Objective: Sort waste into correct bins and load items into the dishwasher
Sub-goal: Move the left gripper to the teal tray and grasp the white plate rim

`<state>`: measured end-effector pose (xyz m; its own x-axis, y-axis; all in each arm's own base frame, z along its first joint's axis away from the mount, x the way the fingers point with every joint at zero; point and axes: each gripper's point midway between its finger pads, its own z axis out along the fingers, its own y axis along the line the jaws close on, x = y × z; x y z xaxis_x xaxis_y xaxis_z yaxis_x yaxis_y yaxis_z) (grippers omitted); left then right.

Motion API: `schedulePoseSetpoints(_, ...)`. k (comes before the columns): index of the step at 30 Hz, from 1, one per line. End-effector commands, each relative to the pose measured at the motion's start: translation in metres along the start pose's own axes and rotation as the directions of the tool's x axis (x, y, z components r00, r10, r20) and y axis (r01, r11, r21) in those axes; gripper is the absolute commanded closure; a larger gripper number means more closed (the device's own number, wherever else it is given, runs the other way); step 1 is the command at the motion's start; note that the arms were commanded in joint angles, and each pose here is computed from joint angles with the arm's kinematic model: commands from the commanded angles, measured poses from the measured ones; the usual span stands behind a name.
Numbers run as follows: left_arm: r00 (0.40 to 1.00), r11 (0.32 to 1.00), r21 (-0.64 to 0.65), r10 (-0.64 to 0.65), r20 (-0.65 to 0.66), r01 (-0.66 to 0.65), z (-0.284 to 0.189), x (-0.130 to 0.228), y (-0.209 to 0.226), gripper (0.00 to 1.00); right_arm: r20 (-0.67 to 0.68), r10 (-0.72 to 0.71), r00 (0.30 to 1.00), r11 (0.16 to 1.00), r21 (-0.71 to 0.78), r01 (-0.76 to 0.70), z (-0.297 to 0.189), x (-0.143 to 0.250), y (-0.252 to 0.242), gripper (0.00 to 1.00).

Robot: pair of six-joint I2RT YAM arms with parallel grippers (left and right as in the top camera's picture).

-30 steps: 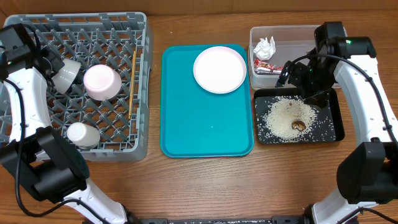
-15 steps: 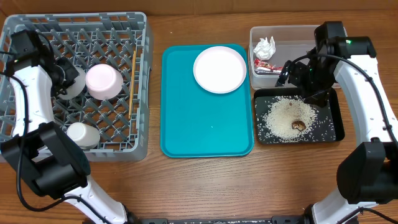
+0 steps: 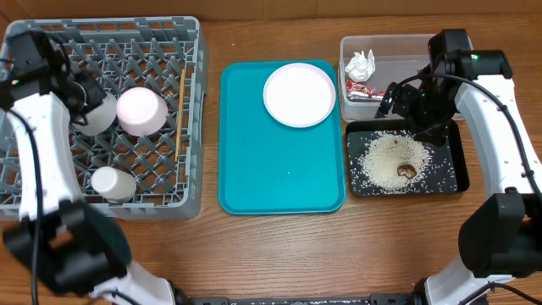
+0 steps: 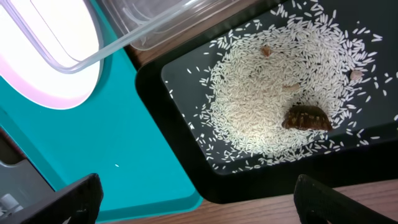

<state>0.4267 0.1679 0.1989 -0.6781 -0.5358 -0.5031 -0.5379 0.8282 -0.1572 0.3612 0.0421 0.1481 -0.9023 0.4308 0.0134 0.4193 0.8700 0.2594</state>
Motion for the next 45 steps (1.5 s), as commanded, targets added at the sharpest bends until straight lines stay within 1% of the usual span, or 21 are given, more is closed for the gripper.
schedulePoseSetpoints(1,0.985,0.986,0.125,0.093,0.143,-0.112,-0.076,-0.012,-0.047,0.77,0.008,-0.009,1.000,1.000,-0.009,0.009,-0.003,-0.001,0.003,0.00)
schedulePoseSetpoints(4,0.971,0.956,0.209,0.175,0.164,-0.208,-0.113,0.012,-0.089,0.73,0.009,-0.009,1.000,1.000,-0.010,0.010,-0.003,-0.001,0.003,0.00)
schedulePoseSetpoints(6,0.959,0.930,0.249,0.234,0.161,-0.269,-0.130,0.032,-0.115,0.64,0.008,-0.009,1.000,1.000,-0.009,0.009,-0.002,-0.001,0.003,0.00)
schedulePoseSetpoints(8,0.942,0.896,0.295,0.302,0.145,-0.332,-0.141,0.057,-0.142,0.44,0.011,-0.010,1.000,1.000,-0.011,0.010,-0.003,-0.001,0.003,0.00)
schedulePoseSetpoints(9,0.934,0.879,0.314,0.333,0.133,-0.358,-0.144,0.069,-0.154,0.36,0.011,-0.010,1.000,1.000,-0.011,0.010,-0.003,-0.001,0.003,0.00)
schedulePoseSetpoints(10,0.919,0.856,0.337,0.377,0.113,-0.393,-0.144,0.085,-0.168,0.29,0.011,-0.010,1.000,1.000,-0.011,0.010,-0.003,-0.001,0.003,0.01)
schedulePoseSetpoints(14,0.872,0.800,0.384,0.487,0.033,-0.462,-0.133,0.132,-0.201,0.28,0.010,-0.011,1.000,1.000,-0.010,0.011,-0.003,-0.001,0.003,0.01)
schedulePoseSetpoints(15,0.869,0.800,0.391,0.495,0.001,-0.456,-0.126,0.143,-0.208,0.28,0.009,-0.011,1.000,1.000,-0.009,0.011,-0.002,-0.001,0.003,0.01)
schedulePoseSetpoints(17,0.879,0.822,0.394,0.472,-0.064,-0.412,-0.110,0.157,-0.219,0.25,0.007,-0.010,1.000,1.000,-0.008,0.010,-0.003,0.000,0.003,0.01)
schedulePoseSetpoints(20,0.889,0.854,0.380,0.434,-0.145,-0.355,-0.077,0.171,-0.235,0.27,0.001,-0.009,1.000,1.000,-0.006,0.009,-0.003,0.001,0.002,0.00)
schedulePoseSetpoints(24,0.890,0.875,0.366,0.409,-0.202,-0.318,-0.028,0.181,-0.252,0.32,-0.003,-0.008,1.000,1.000,-0.003,0.008,-0.002,0.002,0.002,0.00)
schedulePoseSetpoints(27,0.885,0.872,0.377,0.412,-0.217,-0.313,0.006,0.189,-0.266,0.36,-0.005,-0.010,1.000,1.000,-0.003,0.010,-0.002,0.003,0.001,0.00)
schedulePoseSetpoints(30,0.871,0.863,0.401,0.424,-0.249,-0.306,0.037,0.204,-0.278,0.34,-0.007,-0.010,1.000,1.000,-0.001,0.010,-0.002,0.003,0.001,0.00)
schedulePoseSetpoints(35,0.851,0.857,0.442,0.423,-0.311,-0.264,0.070,0.230,-0.292,0.41,-0.002,-0.011,1.000,1.000,-0.003,0.011,-0.002,0.002,0.002,0.00)
schedulePoseSetpoints(40,0.842,0.869,0.428,0.413,-0.347,-0.249,0.096,0.249,-0.296,0.46,0.007,-0.014,1.000,1.000,-0.008,0.014,-0.002,0.000,0.003,0.00)
schedulePoseSetpoints(43,0.836,0.874,0.413,0.414,-0.359,-0.255,0.106,0.255,-0.293,0.55,0.007,-0.014,1.000,1.000,-0.008,0.014,-0.002,0.000,0.003,0.00)
schedulePoseSetpoints(45,0.837,0.881,0.391,0.412,-0.360,-0.265,0.111,0.256,-0.289,0.59,0.007,-0.013,1.000,1.000,-0.008,0.013,-0.002,0.000,0.003,0.00)
